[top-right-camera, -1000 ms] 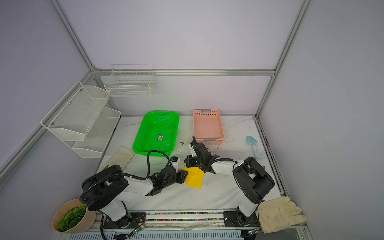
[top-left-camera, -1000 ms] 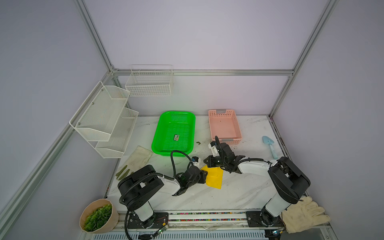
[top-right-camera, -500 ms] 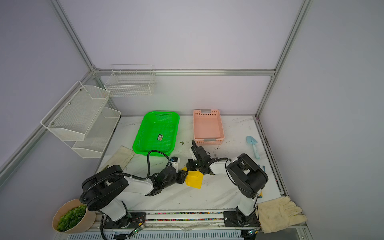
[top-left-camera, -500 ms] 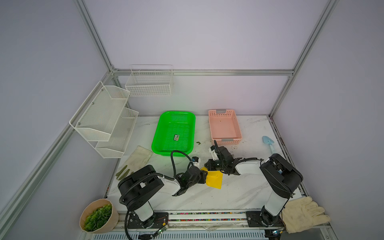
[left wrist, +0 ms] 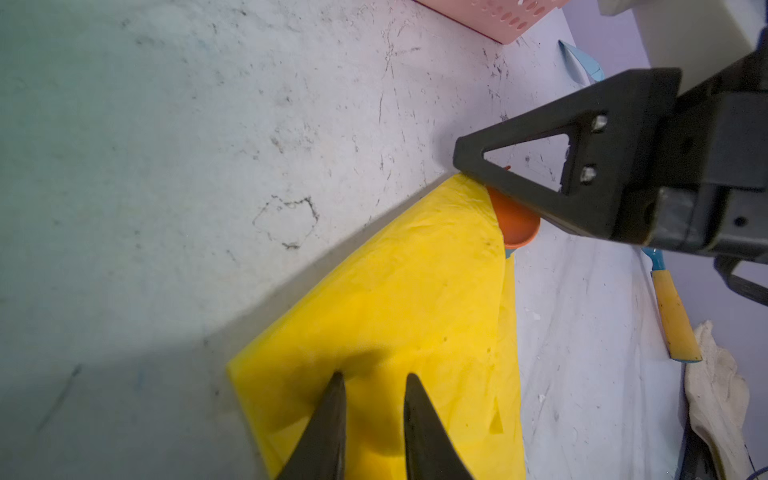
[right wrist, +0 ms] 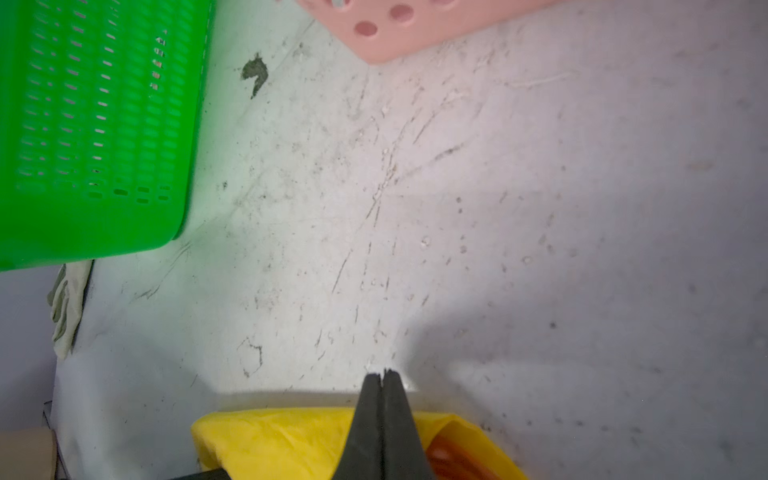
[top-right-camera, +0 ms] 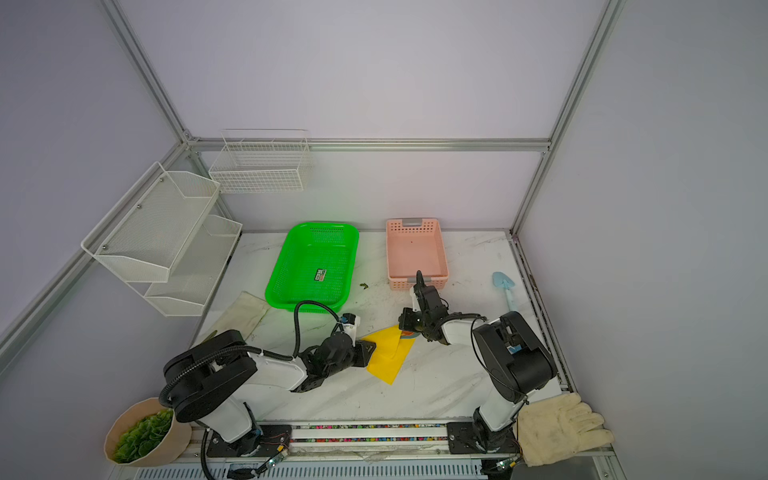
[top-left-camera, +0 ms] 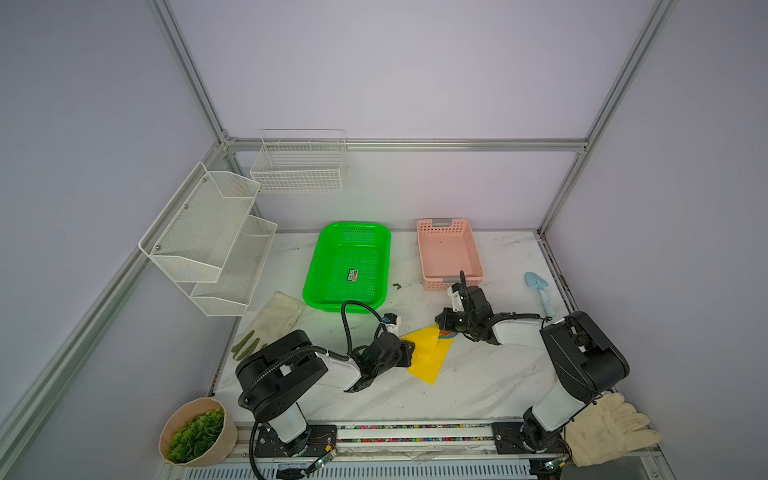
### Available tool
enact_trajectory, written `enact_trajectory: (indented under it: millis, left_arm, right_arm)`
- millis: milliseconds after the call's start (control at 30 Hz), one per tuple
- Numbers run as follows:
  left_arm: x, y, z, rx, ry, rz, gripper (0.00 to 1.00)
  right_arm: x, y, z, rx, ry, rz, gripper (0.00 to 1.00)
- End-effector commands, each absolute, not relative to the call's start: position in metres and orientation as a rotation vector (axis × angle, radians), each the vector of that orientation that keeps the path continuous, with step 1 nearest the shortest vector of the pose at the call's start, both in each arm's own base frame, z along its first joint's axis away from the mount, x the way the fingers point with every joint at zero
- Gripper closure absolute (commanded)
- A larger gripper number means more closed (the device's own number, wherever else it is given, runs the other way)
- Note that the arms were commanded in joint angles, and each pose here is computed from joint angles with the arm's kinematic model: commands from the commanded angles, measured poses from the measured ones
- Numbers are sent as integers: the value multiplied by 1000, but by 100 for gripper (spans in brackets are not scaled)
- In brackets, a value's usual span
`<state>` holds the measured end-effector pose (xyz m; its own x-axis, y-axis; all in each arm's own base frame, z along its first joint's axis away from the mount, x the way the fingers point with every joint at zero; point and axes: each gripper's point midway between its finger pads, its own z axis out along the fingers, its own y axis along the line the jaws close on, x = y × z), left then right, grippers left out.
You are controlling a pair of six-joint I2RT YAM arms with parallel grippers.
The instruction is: Place the utensils on the paper napkin and roll it up
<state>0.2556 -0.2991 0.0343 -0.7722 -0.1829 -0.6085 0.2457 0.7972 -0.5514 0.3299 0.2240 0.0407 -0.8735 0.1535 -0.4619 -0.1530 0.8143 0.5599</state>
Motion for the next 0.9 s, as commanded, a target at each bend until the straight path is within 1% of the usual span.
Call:
enact_trajectory:
  millis: [0, 167, 367, 667, 867]
  left_arm:
    - [241, -272, 3, 23, 2419, -694, 74]
    - [241, -272, 3, 21, 2418, -690, 75]
    - [242, -273, 3, 18, 2416, -691, 75]
    - [243, -272, 3, 7, 2414, -685, 75]
    - [243, -271, 4, 1, 2408, -685, 75]
  right_arm:
    - [331, 234, 67, -31, 2439, 883, 100]
    - [317, 270, 84, -124, 2422, 920, 100]
    - [297, 299, 72, -179, 2458, 982, 100]
    - [288, 284, 41, -158, 2531, 886, 100]
    - [291, 255, 28, -81, 2559, 835, 100]
